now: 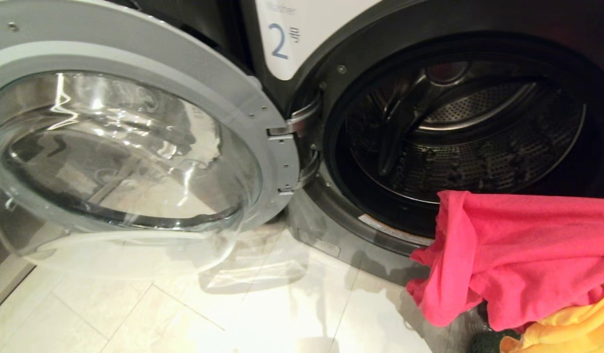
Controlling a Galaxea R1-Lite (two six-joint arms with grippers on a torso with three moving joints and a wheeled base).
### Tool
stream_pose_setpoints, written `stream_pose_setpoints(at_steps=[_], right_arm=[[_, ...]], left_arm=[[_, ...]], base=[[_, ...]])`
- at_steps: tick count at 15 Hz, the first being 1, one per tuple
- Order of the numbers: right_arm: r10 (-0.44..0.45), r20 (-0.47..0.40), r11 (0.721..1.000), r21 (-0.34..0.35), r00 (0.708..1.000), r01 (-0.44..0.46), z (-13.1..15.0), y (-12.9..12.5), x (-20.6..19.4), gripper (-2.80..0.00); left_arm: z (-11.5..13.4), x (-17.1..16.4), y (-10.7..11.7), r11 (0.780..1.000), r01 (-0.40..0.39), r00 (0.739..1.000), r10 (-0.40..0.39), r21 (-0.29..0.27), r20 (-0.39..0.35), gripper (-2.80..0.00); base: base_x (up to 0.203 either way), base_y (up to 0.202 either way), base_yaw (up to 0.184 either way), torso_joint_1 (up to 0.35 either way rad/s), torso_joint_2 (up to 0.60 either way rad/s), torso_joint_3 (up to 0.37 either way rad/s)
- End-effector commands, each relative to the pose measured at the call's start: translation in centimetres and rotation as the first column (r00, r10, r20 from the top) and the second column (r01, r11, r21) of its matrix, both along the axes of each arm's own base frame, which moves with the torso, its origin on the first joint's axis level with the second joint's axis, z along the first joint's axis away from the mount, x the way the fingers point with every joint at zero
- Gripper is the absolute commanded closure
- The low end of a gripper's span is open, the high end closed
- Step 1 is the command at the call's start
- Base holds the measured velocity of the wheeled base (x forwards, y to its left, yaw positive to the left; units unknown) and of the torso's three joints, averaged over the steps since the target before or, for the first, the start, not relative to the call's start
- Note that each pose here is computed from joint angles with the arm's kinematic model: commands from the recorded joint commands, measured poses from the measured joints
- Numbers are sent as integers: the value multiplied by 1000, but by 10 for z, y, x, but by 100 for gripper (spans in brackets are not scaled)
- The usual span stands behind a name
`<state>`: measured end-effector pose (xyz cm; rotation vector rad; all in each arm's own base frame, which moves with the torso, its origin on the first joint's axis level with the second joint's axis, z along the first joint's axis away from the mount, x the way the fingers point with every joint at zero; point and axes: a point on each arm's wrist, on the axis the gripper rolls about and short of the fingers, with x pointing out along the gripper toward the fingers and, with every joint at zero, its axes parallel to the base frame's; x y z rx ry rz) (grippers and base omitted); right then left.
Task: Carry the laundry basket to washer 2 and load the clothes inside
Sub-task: Place the clothes into the washing machine
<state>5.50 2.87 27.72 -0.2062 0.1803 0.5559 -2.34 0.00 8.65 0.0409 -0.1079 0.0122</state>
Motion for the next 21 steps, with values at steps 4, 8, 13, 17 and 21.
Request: stream_pose_setpoints(at_steps=[4,8,13,17,21], right_arm=[[-75,0,997,-21,997,75,-10,1,7,0],[-189,113,982,32,975,187,-27,22,55,0],[-362,186,932,100,913,349,-59,40,105,0],[-483,171,874,156,859,460,-62,46,126,0],[-573,159,817,188,804,545,-77,45,159,0]], left_arm=[[-11,3,0,1000,-1,999,1,0,-39,0],[-11,3,0,1000,-1,999,1,0,-39,0],[-11,3,0,1000,-1,999,1,0,-39,0],[-11,3,0,1000,-1,999,1,0,-39,0],[-11,3,0,1000,-1,999,1,0,-39,0]], base=[[2,-8,126,5,2,4],[0,0,0,0,0,0],[0,0,0,0,0,0],[0,0,0,0,0,0],[0,0,0,0,0,0]])
